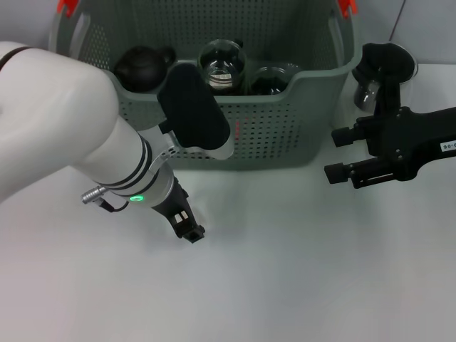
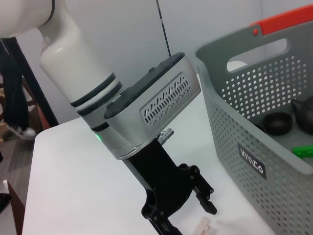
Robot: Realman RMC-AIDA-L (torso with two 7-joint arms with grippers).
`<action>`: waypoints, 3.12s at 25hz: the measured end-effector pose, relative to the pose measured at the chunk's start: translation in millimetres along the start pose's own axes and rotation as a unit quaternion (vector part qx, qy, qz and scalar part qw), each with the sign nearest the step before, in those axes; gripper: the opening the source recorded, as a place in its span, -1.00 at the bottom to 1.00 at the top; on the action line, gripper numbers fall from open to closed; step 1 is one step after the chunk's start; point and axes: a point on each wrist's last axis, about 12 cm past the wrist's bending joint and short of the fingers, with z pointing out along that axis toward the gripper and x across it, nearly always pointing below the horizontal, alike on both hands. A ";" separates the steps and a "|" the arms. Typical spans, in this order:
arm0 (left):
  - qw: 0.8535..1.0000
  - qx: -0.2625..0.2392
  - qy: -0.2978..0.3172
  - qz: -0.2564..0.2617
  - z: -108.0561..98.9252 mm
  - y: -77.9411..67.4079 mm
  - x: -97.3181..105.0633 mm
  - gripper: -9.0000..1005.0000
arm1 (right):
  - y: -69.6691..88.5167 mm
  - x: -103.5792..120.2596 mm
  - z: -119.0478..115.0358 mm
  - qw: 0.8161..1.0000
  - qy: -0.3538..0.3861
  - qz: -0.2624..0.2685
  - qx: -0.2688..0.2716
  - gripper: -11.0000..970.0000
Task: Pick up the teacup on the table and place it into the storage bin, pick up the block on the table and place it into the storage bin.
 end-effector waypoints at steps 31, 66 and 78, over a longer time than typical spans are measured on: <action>1.000 -0.004 0.012 -0.002 6.2 2.3 -0.8 0.20 | -0.9 -0.1 0.6 1.000 -0.001 0.000 0.003 0.69; 0.999 0.030 -0.042 -0.015 -70.9 7.6 -12.4 -0.10 | -2.3 -1.5 -1.4 1.000 -0.002 -0.002 0.007 0.69; 0.946 0.042 -0.307 -0.096 -181.9 77.6 6.6 -0.08 | -1.6 -3.5 -1.7 1.000 0.000 -0.012 0.002 0.69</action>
